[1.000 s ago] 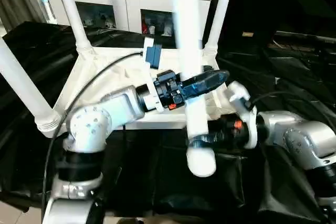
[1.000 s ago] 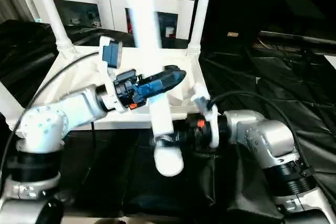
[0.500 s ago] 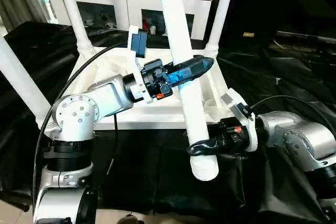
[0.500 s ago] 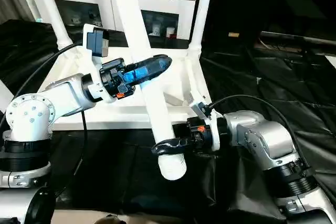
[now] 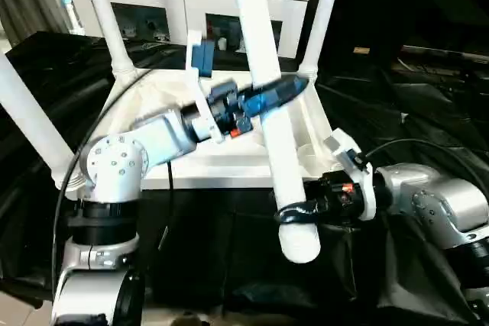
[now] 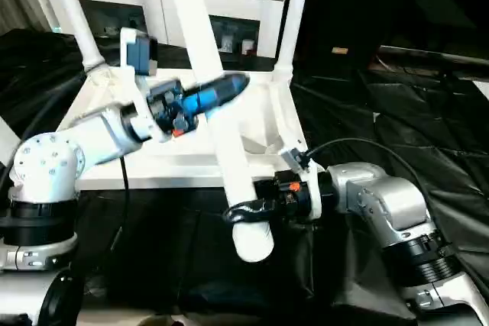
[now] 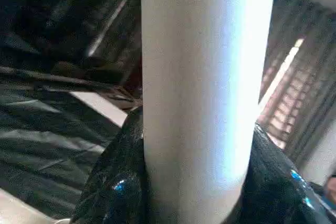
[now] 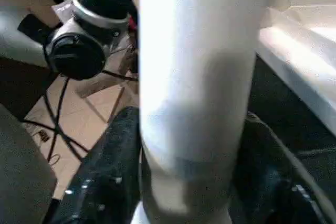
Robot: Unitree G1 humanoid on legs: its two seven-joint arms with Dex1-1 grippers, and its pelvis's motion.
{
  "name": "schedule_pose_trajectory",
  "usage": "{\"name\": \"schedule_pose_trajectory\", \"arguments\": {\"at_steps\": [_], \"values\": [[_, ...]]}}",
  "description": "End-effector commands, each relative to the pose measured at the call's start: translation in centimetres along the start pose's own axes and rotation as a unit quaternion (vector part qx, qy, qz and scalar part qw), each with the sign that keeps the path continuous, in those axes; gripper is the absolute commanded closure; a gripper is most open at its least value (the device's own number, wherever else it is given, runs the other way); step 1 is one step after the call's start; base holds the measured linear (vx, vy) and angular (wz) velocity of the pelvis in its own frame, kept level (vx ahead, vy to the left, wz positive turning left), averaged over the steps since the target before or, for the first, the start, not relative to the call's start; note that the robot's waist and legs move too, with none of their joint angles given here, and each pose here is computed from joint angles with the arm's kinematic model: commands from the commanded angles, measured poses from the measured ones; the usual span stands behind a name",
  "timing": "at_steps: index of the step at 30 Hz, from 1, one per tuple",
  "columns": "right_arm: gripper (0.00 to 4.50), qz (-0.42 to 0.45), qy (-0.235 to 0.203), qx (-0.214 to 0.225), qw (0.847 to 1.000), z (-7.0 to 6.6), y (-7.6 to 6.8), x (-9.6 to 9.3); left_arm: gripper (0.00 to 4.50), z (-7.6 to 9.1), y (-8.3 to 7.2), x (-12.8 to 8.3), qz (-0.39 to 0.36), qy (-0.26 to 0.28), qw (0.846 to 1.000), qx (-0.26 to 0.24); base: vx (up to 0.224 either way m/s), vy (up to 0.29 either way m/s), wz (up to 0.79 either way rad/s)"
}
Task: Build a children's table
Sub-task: Move to table
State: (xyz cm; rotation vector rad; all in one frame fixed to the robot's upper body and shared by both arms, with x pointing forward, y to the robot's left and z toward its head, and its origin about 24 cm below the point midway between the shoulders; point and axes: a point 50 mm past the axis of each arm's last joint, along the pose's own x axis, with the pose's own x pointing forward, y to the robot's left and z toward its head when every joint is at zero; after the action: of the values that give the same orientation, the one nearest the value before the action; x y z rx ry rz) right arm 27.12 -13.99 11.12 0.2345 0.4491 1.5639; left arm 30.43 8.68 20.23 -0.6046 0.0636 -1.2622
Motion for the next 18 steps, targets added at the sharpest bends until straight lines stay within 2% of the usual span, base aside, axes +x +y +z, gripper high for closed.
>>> {"name": "schedule_pose_trajectory", "arguments": {"at_steps": [1, 2, 6, 8, 11, 13, 18], "values": [[1.93, -0.006, -0.02, -0.032, 0.999, 1.6, 0.1, -0.1, 2.77, 0.3, 0.3, 0.2, 0.03, 0.011, 0.999, 0.033, 0.0, 0.0, 0.0], [1.65, -0.006, -0.02, -0.032, 0.999, 1.6, 0.1, -0.1, 2.79, 0.3, 0.3, 0.2, 0.03, 0.011, 0.999, 0.033, 0.0, 0.0, 0.0], [1.49, -0.005, -0.018, -0.048, 0.999, 1.9, 0.2, 0.1, 2.8, 0.7, 0.5, 0.5, 0.041, 0.01, 0.998, 0.056, 0.0, 0.0, 0.0], [1.12, -0.015, -0.017, -0.06, 0.998, 2.0, 0.1, 0.2, 2.8, 1.0, 0.6, 0.5, 0.042, 0.008, 0.997, 0.064, 0.0, 0.0, 0.0], [1.06, -0.032, -0.023, -0.069, 0.997, 2.2, -0.2, 0.3, 2.8, 1.4, 0.6, 0.6, 0.047, 0.008, 0.996, 0.073, 0.0, 0.0, 0.0], [1.03, -0.094, -0.03, -0.084, 0.992, 2.8, -1.2, 0.5, 2.8, 1.6, 0.8, 0.8, 0.064, 0.025, 0.993, 0.097, 0.0, 0.0, 0.0], [1.03, -0.147, -0.052, -0.078, 0.985, 3.4, -2.0, 1.0, 2.8, 1.7, 0.6, 1.0, 0.064, 0.041, 0.99, 0.121, 0.0, 0.0, 0.0]]}}
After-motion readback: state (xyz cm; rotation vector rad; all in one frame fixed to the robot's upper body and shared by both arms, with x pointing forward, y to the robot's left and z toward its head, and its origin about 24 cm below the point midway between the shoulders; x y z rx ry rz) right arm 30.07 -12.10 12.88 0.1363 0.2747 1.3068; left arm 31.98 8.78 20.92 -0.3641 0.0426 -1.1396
